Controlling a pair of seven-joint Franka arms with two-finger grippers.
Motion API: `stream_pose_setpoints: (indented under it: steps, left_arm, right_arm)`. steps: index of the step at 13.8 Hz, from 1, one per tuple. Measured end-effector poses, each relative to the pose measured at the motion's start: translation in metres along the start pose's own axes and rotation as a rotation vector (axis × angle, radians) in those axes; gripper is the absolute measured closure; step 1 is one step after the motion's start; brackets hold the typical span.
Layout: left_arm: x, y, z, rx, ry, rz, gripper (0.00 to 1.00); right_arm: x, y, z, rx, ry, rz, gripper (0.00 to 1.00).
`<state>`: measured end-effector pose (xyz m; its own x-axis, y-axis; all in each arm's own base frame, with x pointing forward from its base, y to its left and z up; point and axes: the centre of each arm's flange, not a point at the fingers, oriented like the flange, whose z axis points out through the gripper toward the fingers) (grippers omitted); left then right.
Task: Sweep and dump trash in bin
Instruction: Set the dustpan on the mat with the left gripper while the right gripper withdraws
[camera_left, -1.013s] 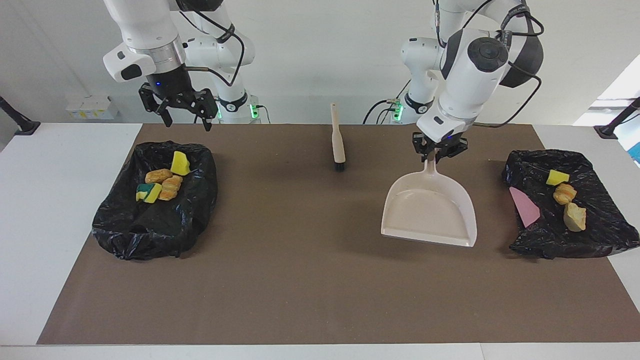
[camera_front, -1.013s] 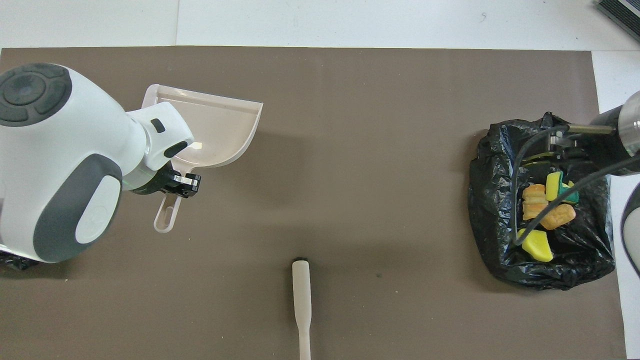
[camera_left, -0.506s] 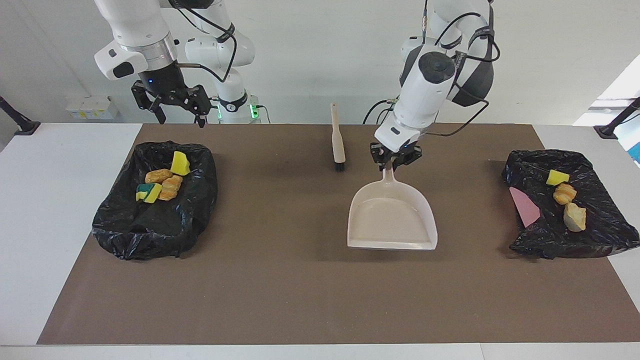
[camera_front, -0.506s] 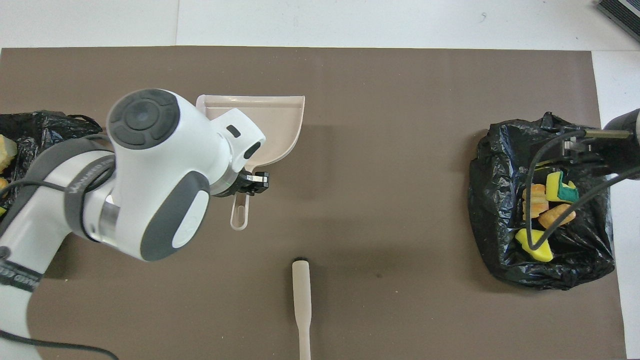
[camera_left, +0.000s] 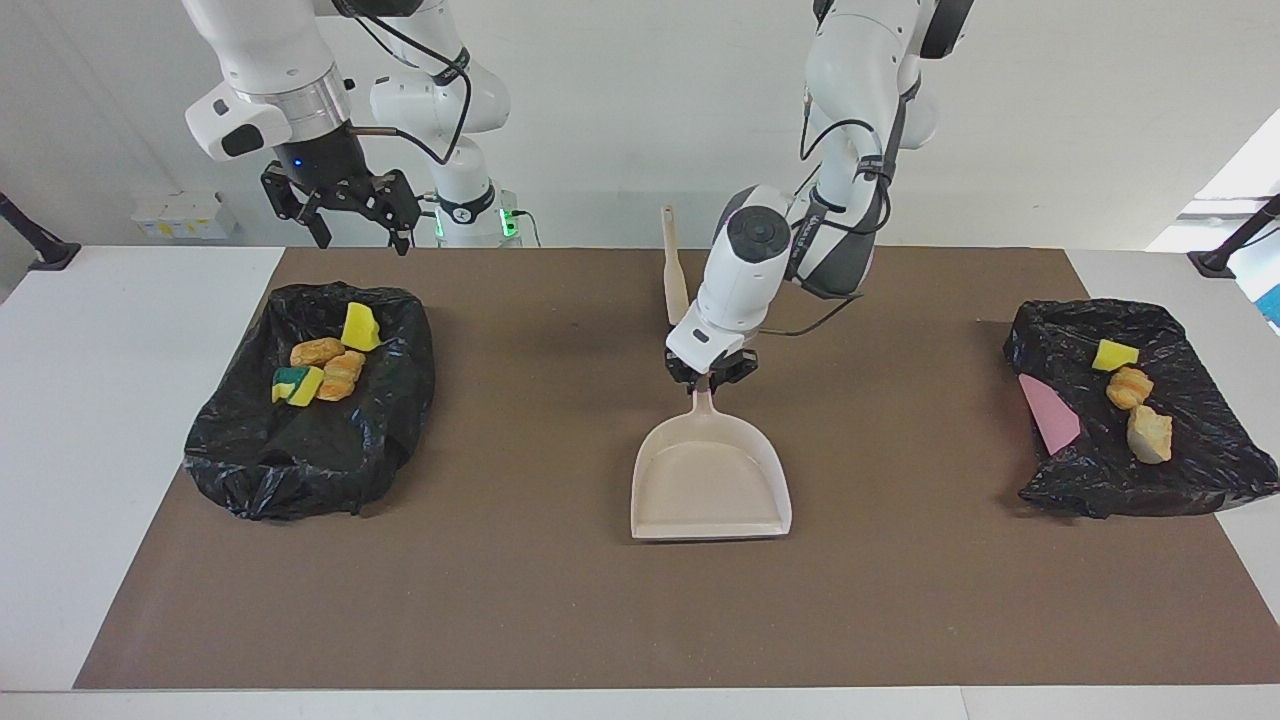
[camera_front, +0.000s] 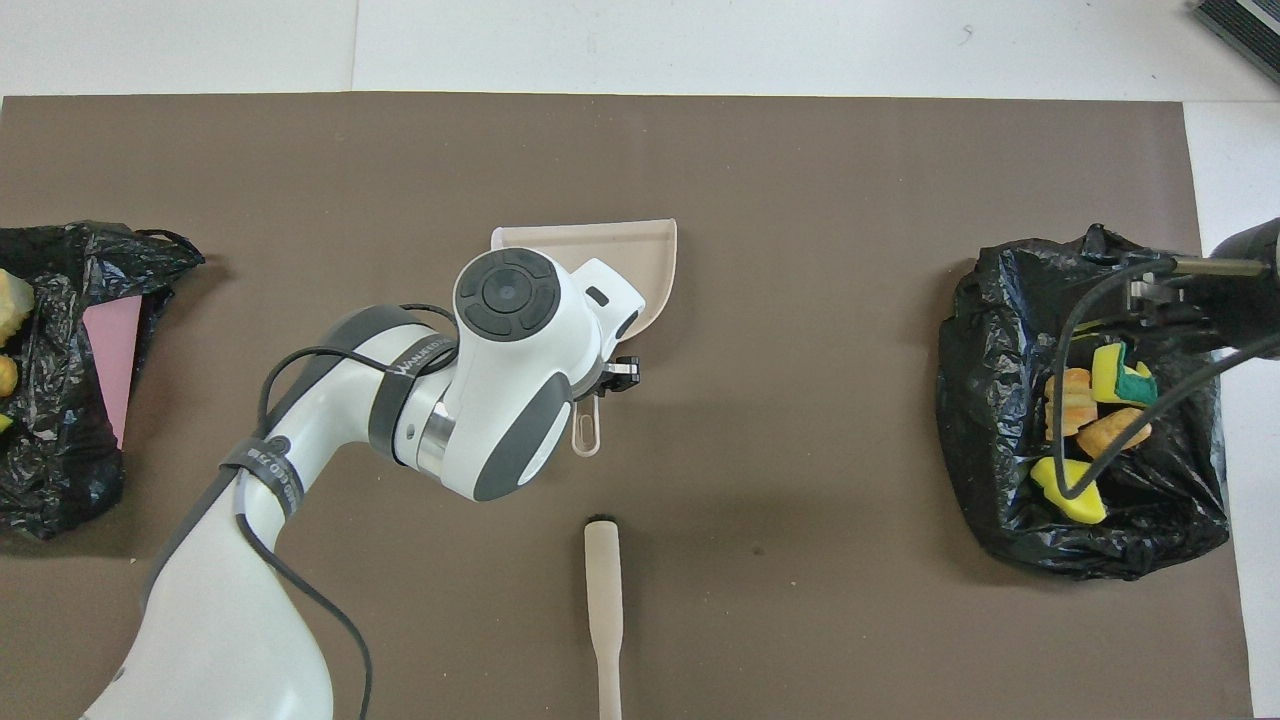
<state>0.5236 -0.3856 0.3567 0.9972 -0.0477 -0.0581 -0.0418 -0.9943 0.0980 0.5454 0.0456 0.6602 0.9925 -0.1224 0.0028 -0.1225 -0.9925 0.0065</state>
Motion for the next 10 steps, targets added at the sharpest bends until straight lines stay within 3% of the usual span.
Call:
stream_pose_setpoints:
  steps: [2, 7, 10]
  left_arm:
    - [0.002, 0.001, 0.001, -0.005, 0.01, -0.004, 0.65]
    - [0.025, -0.034, -0.057, -0.039, 0.095, -0.06, 0.04]
    - [0.044, -0.082, -0.091, -0.043, 0.129, -0.051, 0.0]
  right_arm:
    - [0.001, 0.0, -0.001, 0.002, 0.008, 0.001, 0.0]
    - [0.003, 0.002, -0.002, 0.005, 0.021, 0.006, 0.0]
    - [0.004, 0.006, -0.002, 0.005, 0.021, 0.013, 0.0]
